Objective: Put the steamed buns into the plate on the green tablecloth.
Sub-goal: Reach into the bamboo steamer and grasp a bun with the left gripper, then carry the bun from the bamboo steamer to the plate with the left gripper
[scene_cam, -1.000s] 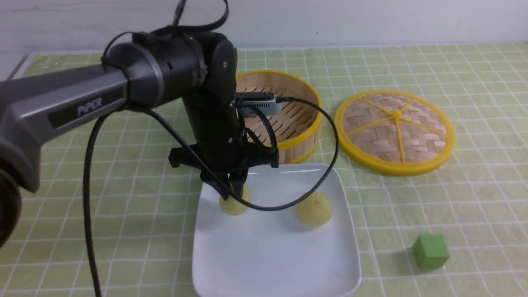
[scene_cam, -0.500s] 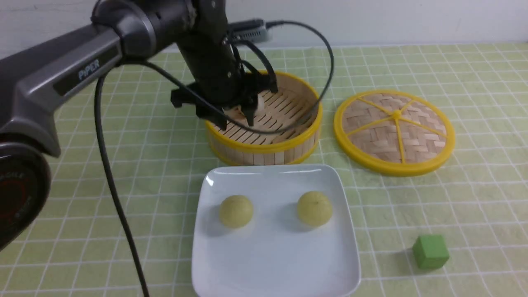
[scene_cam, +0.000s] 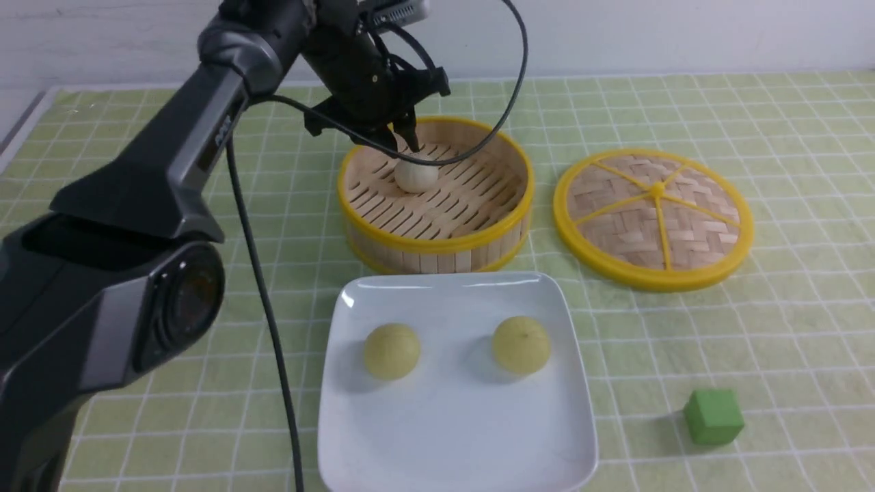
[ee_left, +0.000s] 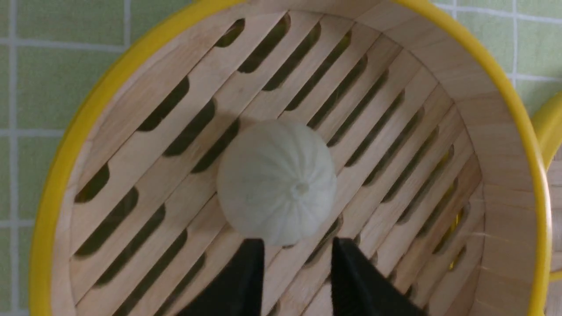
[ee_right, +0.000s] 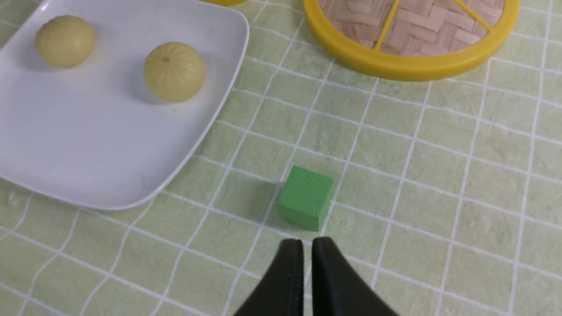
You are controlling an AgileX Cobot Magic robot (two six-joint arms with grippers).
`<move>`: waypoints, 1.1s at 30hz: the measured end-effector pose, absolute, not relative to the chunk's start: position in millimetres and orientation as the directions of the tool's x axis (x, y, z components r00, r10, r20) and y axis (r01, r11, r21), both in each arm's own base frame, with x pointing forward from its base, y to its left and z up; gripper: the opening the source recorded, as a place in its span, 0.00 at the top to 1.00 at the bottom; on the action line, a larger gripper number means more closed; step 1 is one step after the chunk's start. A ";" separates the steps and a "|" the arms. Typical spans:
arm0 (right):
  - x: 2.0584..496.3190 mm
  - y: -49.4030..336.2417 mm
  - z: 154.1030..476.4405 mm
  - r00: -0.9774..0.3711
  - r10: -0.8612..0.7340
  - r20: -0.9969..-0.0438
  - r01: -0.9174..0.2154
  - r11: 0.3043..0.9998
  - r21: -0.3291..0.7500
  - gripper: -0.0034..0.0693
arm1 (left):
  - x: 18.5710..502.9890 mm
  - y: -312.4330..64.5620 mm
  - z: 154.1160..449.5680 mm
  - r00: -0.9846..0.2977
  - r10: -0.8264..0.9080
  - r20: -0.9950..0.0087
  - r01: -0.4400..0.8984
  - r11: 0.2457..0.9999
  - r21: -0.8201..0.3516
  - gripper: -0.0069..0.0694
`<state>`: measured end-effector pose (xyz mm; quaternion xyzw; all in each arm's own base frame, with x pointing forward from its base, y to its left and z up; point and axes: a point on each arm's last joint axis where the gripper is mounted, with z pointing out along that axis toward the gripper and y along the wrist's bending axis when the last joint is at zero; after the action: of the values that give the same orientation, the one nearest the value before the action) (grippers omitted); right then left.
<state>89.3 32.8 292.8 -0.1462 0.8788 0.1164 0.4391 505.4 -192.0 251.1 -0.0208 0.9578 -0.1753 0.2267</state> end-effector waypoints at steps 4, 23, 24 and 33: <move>89.3 32.8 292.9 -0.571 -0.154 -0.806 -0.359 0.930 0.076 0.87 | 516.1 -194.8 226.3 -0.888 -0.092 -0.451 0.070 0.941 -0.331 0.30; 89.9 33.1 290.6 -0.572 -0.145 -0.808 -0.356 0.931 0.084 0.85 | 513.4 -203.4 215.6 -0.861 0.166 -0.480 0.303 0.927 -0.222 0.87; 89.9 33.1 290.6 -0.571 -0.145 -0.808 -0.356 0.931 0.084 0.85 | 510.0 -201.8 226.9 -0.860 0.172 -0.480 0.307 0.927 -0.216 0.87; 90.3 33.1 291.2 -0.566 -0.141 -0.812 -0.354 0.931 0.085 0.84 | 436.5 -177.5 411.6 -0.681 0.108 -0.724 0.371 0.904 -0.214 0.87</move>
<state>90.3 33.1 291.2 -0.1412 0.8767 0.1198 0.4439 436.5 -177.5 411.6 0.1330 0.9001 -0.1745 0.3764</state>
